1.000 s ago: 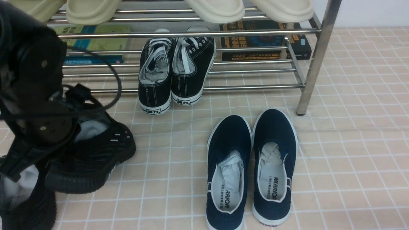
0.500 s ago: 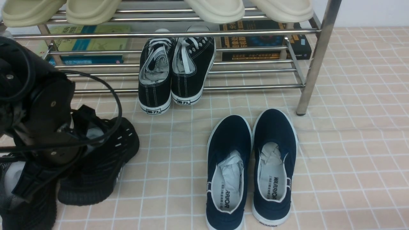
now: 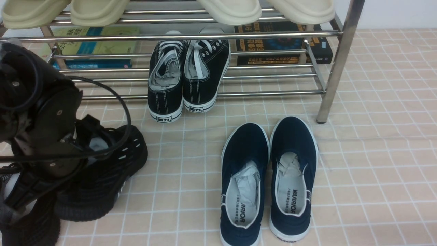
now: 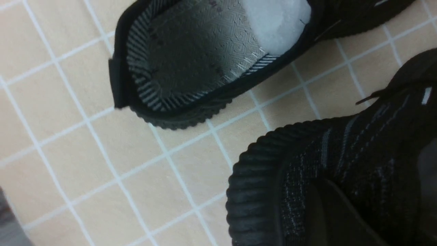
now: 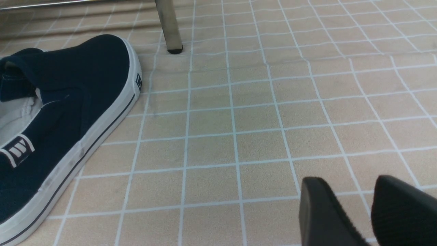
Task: Take the shoes off the shelf from the light coffee tablecloth by hand.
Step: 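Set the held shoe down on the floor in front of the rack with the left gripper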
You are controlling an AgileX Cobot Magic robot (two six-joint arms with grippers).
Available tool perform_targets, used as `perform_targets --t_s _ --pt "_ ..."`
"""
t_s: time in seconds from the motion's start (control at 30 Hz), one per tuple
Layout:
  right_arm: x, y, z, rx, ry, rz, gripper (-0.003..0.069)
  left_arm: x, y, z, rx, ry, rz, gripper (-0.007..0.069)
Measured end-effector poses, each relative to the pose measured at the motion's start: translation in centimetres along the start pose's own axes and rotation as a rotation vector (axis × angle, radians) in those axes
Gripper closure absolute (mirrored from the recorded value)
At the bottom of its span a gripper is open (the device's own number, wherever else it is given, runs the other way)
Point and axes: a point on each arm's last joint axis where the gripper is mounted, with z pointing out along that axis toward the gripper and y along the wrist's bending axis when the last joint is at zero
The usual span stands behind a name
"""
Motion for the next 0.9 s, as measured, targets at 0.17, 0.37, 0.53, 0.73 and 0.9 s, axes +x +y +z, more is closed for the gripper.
perform_targets --t_s 0.17,0.37,0.53,0.73,0.9 --pt "0.0 0.0 0.0 0.000 0.000 0.000 0.0419 0.7 -0.4 1.5 -0.070 0.031 0.163 0.0543" --pt "0.0 0.0 0.0 0.000 0.000 0.000 0.0419 1.4 -0.7 2.2 -0.086 0.088 0.254 0.0517" --pt "0.0 0.0 0.0 0.000 0.000 0.000 0.0419 1.4 -0.7 2.2 -0.077 0.092 0.396 0.0396" --pt "0.0 0.0 0.0 0.000 0.000 0.000 0.0419 1.0 -0.6 2.1 -0.098 0.074 0.635 0.0249" --pt "0.0 0.0 0.0 0.000 0.000 0.000 0.0419 0.4 -0.8 1.1 -0.126 0.076 0.806 0.0288"
